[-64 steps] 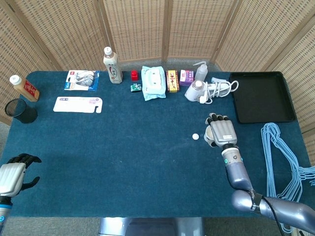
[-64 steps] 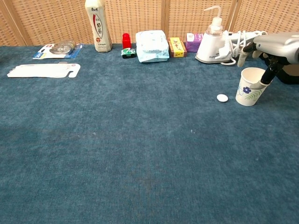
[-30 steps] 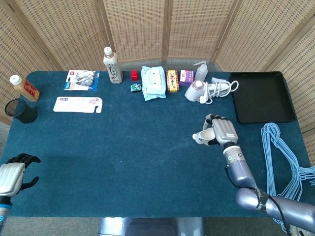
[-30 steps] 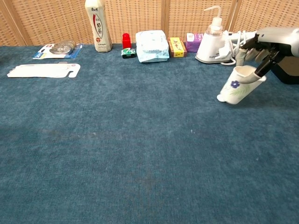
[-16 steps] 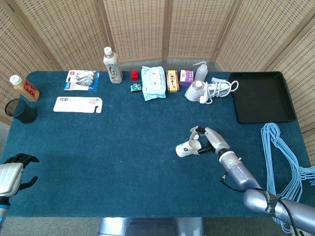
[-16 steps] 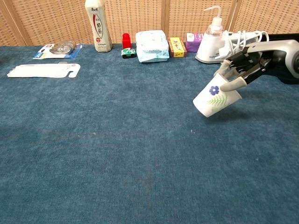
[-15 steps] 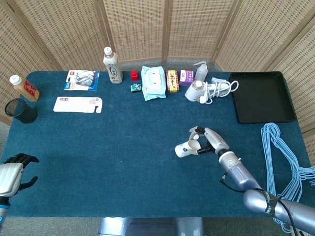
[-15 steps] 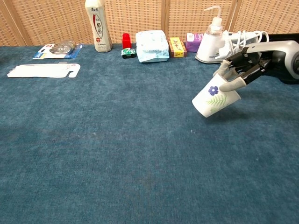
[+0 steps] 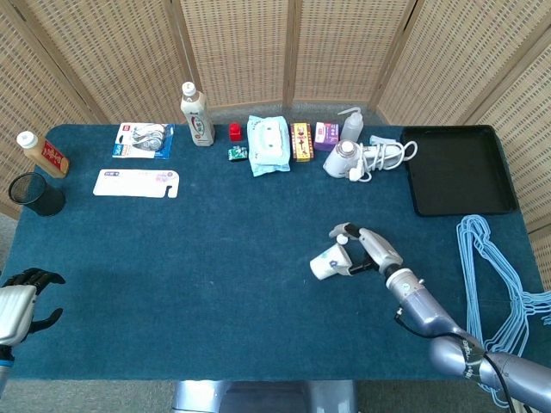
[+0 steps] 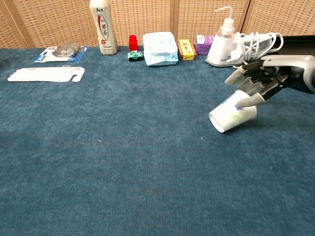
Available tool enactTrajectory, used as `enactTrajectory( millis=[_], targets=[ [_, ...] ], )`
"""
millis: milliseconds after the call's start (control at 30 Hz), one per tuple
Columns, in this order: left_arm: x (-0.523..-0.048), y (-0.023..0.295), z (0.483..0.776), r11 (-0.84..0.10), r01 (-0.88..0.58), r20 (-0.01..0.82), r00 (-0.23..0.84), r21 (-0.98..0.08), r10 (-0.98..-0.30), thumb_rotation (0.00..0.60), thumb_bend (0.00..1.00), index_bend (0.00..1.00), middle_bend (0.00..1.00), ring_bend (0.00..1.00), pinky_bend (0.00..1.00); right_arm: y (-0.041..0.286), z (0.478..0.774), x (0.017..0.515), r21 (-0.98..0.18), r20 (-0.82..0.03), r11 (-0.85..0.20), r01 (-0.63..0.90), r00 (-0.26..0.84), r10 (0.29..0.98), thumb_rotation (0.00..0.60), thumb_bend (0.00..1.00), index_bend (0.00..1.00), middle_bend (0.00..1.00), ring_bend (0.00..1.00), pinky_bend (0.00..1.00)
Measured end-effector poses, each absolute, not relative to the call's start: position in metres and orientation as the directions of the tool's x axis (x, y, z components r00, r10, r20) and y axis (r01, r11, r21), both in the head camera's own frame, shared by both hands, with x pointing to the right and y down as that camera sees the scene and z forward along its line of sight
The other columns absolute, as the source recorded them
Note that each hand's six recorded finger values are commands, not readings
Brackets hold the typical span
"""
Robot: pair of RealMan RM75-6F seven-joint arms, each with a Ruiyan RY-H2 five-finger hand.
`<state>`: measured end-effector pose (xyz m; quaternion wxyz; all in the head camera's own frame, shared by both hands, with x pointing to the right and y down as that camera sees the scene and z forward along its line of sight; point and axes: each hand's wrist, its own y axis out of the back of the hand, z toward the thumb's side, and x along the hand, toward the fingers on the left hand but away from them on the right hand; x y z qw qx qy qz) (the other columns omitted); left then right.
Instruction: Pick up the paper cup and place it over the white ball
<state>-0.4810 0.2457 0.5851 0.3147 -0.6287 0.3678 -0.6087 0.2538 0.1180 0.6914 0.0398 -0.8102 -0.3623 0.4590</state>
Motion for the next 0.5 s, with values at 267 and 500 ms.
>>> enactTrajectory(
  millis=[267,500],
  targets=[
    [-0.48,0.245,0.585,-0.53,-0.08,0.532,-0.006,-0.844,-0.847,0.56,0.23,0.37,0.38,0.25,0.28,0.109,0.678,0.266,-0.531,-0.66,-0.714,0.457,0.306,0.686,0.576,0.26,0.22,0.16,0.18,0.16],
    [-0.48,0.246,0.585,-0.533,-0.078,0.535,-0.009,-0.843,-0.845,0.556,0.23,0.37,0.38,0.25,0.28,0.115,0.667,0.256,-0.63,-0.628,-0.726,0.276,0.369,0.686,0.578,0.26,0.26,0.16,0.18,0.15]
  ],
)
